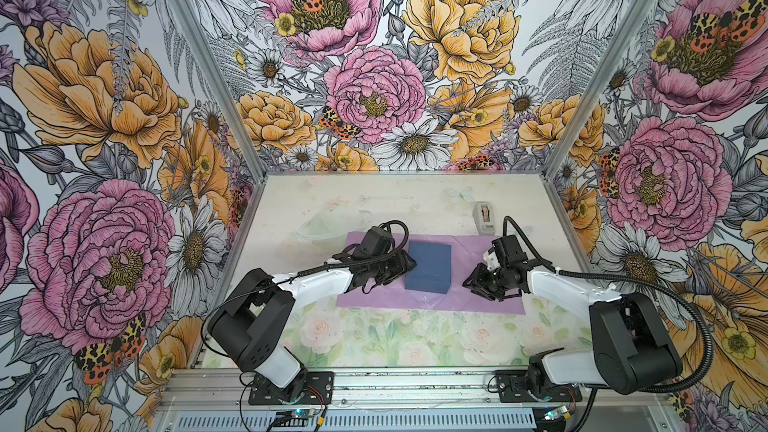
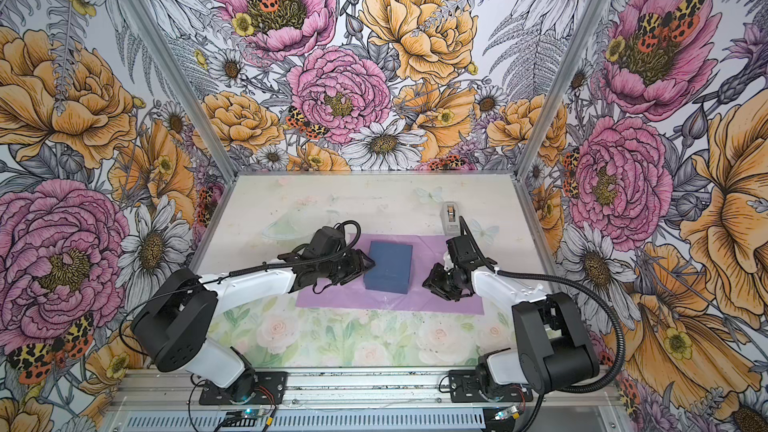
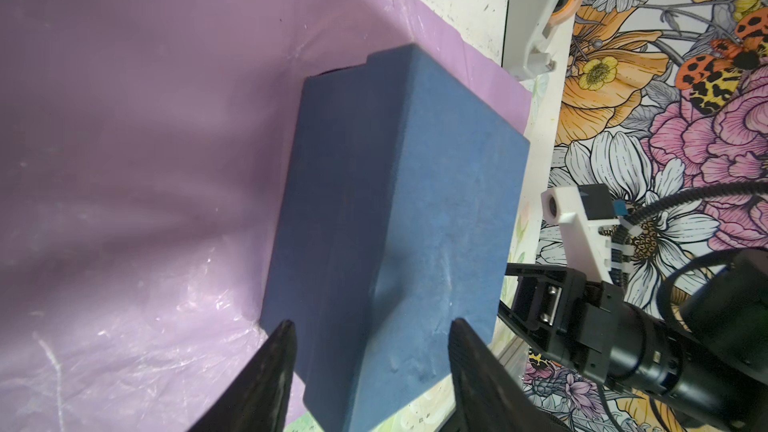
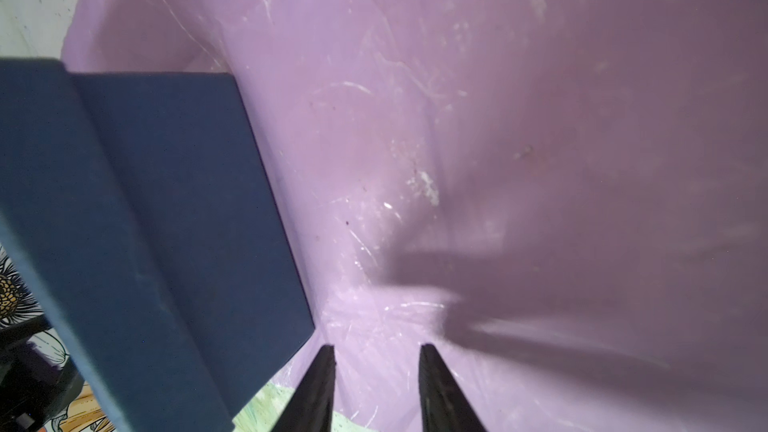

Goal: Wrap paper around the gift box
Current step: 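Open the right gripper and draw it back from the box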

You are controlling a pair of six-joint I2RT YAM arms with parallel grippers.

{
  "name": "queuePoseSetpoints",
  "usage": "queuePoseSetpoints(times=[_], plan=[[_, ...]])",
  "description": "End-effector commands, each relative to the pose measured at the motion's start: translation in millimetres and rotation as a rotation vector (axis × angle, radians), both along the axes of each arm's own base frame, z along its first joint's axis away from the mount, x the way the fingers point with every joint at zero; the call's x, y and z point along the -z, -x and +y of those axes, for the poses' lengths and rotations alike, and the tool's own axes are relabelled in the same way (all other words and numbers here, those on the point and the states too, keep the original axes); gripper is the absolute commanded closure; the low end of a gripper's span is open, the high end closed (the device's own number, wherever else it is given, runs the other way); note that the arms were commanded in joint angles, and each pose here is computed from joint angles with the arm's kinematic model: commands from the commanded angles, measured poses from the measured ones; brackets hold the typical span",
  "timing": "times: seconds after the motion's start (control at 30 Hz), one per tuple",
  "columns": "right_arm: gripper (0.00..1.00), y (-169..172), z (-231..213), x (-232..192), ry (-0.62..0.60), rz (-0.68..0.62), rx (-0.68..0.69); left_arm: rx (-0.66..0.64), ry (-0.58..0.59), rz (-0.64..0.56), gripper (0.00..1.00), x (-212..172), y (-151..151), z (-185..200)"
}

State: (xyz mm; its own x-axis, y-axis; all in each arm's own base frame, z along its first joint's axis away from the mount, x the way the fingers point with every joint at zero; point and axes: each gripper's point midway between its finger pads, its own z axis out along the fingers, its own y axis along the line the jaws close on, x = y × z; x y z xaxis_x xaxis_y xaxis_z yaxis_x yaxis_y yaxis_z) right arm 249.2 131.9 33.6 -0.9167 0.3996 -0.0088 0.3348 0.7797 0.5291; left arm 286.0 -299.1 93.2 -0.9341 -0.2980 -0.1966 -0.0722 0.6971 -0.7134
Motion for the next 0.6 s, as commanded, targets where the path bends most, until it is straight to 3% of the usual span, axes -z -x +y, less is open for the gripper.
queuePoseSetpoints(times=[0.0,0.57], plan=[[0.65,2.2,-6.3,8.2,0.031,0.013,0.01,0.025,0.049,-0.014,0.4,-10.3,4.3,-9.7],[0.65,3.8,-7.6,8.9,0.038,0.009,0.005,0.048,0.059,-0.012,0.4,-10.0,6.6,-19.0]])
